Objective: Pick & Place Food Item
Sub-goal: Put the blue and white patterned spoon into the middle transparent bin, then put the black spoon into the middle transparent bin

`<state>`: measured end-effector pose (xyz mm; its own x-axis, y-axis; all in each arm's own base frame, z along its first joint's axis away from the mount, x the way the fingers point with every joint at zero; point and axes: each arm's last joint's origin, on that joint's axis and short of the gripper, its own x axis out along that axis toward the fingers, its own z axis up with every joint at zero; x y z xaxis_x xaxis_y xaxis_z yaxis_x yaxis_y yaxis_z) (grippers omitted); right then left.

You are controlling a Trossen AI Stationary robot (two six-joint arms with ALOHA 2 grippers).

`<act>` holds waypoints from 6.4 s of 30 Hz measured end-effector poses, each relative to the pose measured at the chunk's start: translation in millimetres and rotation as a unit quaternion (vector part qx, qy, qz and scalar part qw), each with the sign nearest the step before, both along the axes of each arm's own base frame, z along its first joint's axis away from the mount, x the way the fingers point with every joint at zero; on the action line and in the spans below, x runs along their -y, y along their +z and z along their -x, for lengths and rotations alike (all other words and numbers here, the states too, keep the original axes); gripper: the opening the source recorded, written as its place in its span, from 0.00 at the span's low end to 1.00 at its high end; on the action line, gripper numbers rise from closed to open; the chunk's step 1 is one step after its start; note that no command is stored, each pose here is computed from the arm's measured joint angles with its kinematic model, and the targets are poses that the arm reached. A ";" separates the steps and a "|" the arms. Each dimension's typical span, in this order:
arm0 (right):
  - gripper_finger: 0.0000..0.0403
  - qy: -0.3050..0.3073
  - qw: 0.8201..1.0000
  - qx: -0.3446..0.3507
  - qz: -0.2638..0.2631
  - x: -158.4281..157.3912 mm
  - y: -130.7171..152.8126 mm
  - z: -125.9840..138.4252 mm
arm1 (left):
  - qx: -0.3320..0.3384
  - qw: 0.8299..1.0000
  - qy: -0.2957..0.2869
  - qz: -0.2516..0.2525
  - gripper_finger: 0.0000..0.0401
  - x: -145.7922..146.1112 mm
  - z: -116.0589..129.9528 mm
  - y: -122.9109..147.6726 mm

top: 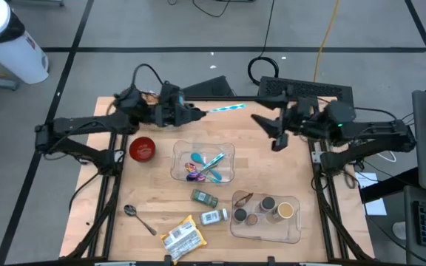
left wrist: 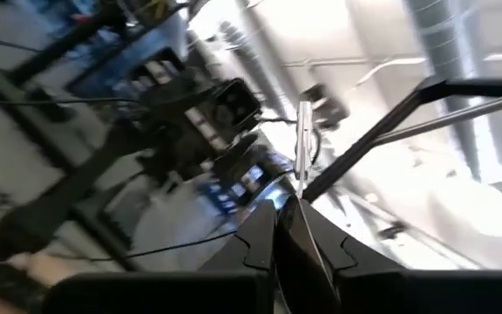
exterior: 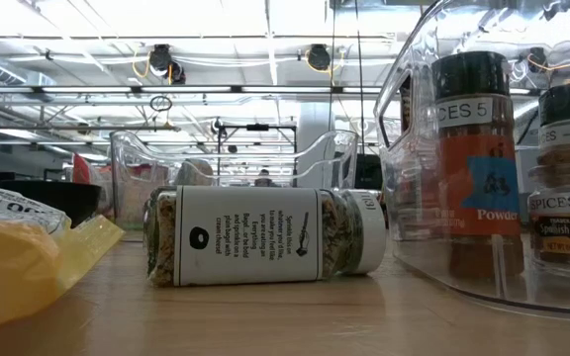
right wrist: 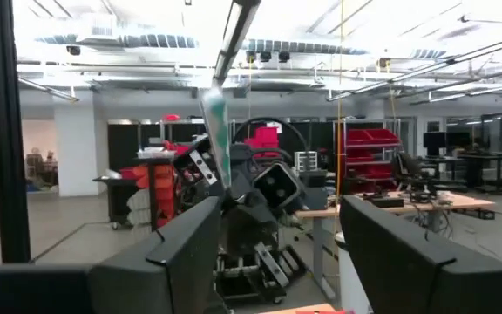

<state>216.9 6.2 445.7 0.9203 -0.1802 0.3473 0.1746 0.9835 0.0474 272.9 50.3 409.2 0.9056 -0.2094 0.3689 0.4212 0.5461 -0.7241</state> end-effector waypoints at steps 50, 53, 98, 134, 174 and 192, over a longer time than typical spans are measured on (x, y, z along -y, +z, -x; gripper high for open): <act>0.40 -0.152 0.858 -0.478 0.112 -12.0 -77.9 -182.3 | -0.387 0.912 0.097 -0.092 0.06 5.4 49.6 -53.8; 0.28 -0.157 0.859 -0.478 0.096 -12.1 -78.6 -181.5 | -0.393 0.909 0.097 -0.098 0.06 5.3 50.2 -54.9; 0.03 0.020 0.903 -0.419 -0.090 -20.7 -47.2 -157.7 | -0.089 0.961 0.113 -0.235 0.57 -33.0 123.6 19.7; 0.03 0.071 0.768 -0.607 -0.189 9.9 -220.8 -246.0 | -0.088 0.949 0.143 -0.268 0.57 10.0 192.3 25.4; 0.17 0.055 0.739 -0.638 -0.208 12.2 -286.0 -247.1 | -0.118 0.944 0.152 -0.268 0.57 8.6 191.6 18.8; 0.43 0.069 0.840 -0.501 -0.196 33.6 -195.0 -239.0 | -0.120 0.948 0.149 -0.252 0.57 7.8 190.5 18.9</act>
